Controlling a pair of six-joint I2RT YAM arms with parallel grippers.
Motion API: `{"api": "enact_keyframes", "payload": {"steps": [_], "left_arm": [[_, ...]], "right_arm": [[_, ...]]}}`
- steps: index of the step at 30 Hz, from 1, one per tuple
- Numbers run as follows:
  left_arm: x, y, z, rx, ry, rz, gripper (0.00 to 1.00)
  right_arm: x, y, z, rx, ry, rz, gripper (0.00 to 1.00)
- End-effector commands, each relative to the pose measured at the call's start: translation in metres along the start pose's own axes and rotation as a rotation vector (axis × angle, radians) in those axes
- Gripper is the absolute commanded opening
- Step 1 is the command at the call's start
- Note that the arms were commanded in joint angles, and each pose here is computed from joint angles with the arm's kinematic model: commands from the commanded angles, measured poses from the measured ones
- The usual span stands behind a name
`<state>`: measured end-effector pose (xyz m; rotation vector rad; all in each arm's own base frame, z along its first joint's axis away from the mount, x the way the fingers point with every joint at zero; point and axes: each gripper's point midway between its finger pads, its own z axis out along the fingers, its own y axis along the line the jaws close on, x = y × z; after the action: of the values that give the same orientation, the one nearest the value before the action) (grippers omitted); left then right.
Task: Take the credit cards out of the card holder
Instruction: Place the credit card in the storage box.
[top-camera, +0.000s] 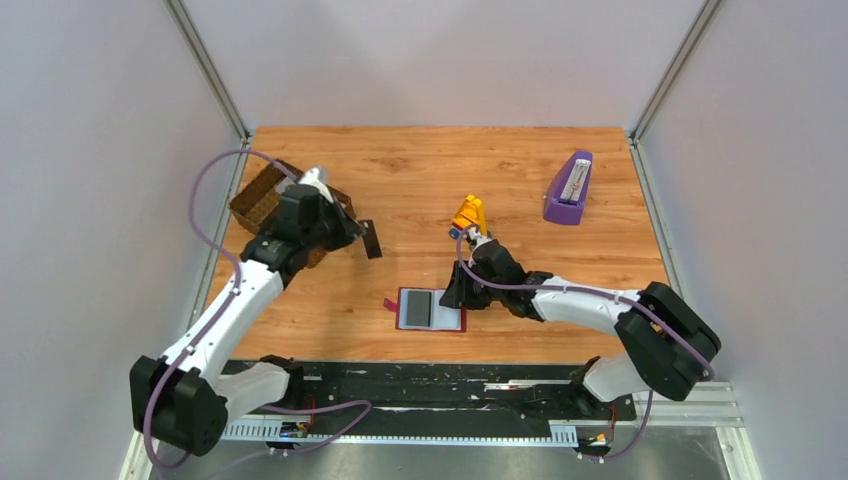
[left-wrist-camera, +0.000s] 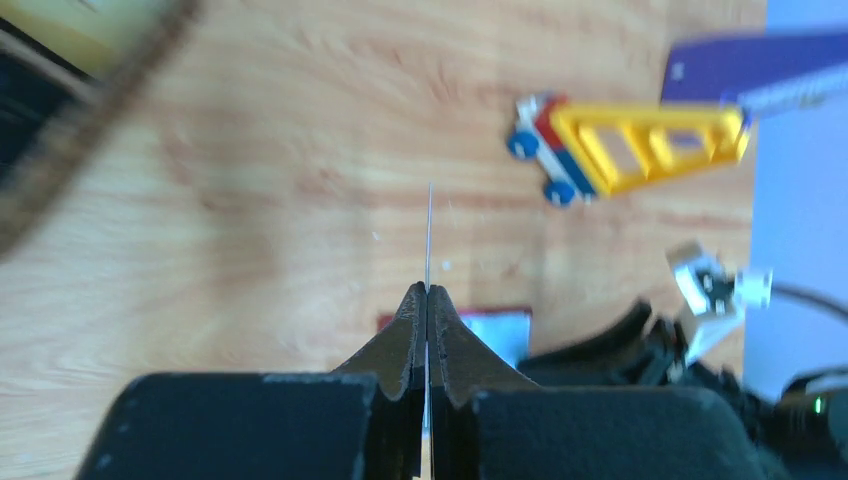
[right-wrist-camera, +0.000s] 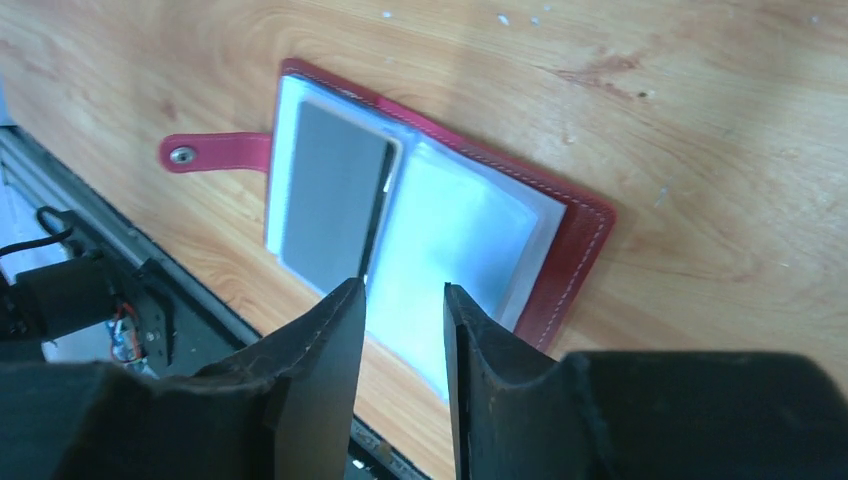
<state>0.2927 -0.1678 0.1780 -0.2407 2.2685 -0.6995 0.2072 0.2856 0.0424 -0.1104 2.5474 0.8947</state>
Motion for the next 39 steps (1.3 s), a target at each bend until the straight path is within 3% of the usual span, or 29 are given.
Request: {"api": "enact_keyframes", "payload": {"steps": [1, 5, 12, 14, 23, 39], "left_arm": [[-0.064, 0.025, -0.035, -0.079, -0.159, -0.018, 0.00], [-0.099, 0.049, -0.050, -0.113, -0.243, -0.086, 0.00], [-0.135, 0.094, -0.064, -0.189, -0.337, -0.184, 0.00], [-0.141, 0.107, -0.065, -0.211, -0.353, -0.212, 0.00], [-0.160, 0.155, -0.060, -0.241, -0.414, -0.314, 0.00], [-0.134, 0.190, -0.010, -0.226, -0.316, -0.446, 0.00]], "right_arm": [[-0.016, 0.026, -0.021, -0.084, -0.042, -0.053, 0.40], [-0.026, 0.042, -0.041, -0.132, -0.078, -0.080, 0.52], [-0.041, 0.055, -0.077, -0.152, -0.161, -0.114, 0.93], [-0.044, 0.059, -0.086, -0.163, -0.180, -0.114, 1.00], [-0.047, 0.070, -0.110, -0.201, -0.211, -0.138, 1.00], [-0.051, 0.075, -0.117, -0.210, -0.218, -0.161, 0.99]]}}
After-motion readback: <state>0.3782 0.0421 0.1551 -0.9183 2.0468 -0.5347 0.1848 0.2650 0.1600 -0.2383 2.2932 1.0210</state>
